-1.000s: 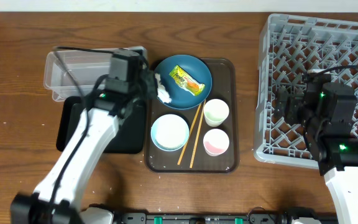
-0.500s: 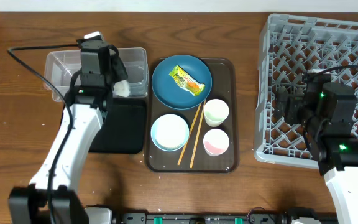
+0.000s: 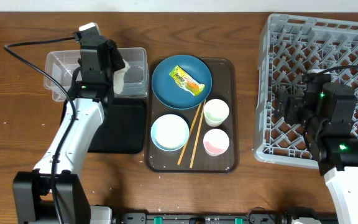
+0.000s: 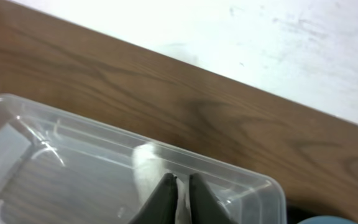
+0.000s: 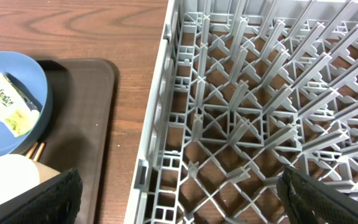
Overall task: Sort waste into correct bins and load items into the dishwasher rack
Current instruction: 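Carry the white paper left and drop it into the clear bin, then reach the left gripper to the yellow wrapper on the plate and grasp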
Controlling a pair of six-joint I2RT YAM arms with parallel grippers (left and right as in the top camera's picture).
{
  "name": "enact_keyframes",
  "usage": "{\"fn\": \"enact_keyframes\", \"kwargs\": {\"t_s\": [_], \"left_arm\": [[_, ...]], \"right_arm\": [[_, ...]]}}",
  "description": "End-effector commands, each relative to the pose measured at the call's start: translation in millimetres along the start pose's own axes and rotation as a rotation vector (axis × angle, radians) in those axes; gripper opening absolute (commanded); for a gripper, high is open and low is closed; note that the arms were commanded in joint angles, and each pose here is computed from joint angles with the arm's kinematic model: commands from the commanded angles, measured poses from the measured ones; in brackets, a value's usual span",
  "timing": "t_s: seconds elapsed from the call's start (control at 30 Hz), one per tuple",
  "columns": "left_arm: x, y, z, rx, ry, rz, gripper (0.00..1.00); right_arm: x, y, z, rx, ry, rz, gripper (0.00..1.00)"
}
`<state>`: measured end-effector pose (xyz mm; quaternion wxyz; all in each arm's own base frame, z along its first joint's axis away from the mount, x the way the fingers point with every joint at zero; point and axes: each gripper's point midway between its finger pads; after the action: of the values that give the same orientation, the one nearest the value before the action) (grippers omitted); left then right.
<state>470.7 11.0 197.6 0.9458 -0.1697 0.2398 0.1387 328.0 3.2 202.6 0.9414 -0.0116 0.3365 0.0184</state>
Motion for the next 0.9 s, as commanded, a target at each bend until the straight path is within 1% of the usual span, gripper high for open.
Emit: {"fn": "enact_keyframes", "kwargs": {"t_s": [0.0, 0.07, 0.1, 0.23, 0.33, 0.4, 0.57, 0.7, 0.8, 0.87], "left_arm": [[2, 6, 4, -0.001, -0.01, 0.034, 0.3], [2, 8, -2, 0.005, 0.012, 0.042, 0.46], [2, 7, -5, 0.008, 0.029, 0.034, 0.48], [0, -10, -22, 0.012, 0.111, -0.068, 0.49], [-7, -40, -39, 0.025, 0.183, -0.199, 0.49], [-13, -58, -51, 0.046, 0.218, -0.248, 0.49], [-37, -105, -87, 0.132, 0.298, -0.334, 0.49], [-48, -135, -91, 0.161, 0.323, -0.378, 0.49], [-46, -153, -93, 0.142, 0.389, -0.392, 0.49], [-39, -161, -98, 0.12, 0.446, -0.388, 0.52]], "right_arm": [[-4, 2, 8, -0.008, -0.019, 0.002, 0.99], [-4, 2, 8, -0.008, -0.019, 0.002, 0.99], [-4, 2, 8, -0.008, -0.019, 0.002, 0.99], [-4, 2, 8, -0.008, -0.019, 0.002, 0.99], [-4, 2, 8, -0.008, -0.019, 0.002, 0.99], [-4, 2, 8, -0.008, -0.019, 0.002, 0.99], [-4, 2, 9, -0.008, -0.019, 0.002, 0.99], [-4, 2, 9, -0.007, -0.021, 0.002, 0.99], [-4, 2, 9, -0.008, -0.022, 0.002, 0.99], [-4, 2, 9, -0.007, -0.021, 0.002, 0.99]]}}
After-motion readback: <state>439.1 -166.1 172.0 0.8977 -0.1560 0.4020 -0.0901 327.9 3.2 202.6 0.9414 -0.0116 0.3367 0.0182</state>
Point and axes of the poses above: each gripper's point midway between its finger pads, its own x axis out along the fingers, its own y axis along the line the jaws close on, z = x × y, and after that the axes turned 5 degrees about -x, right-handed
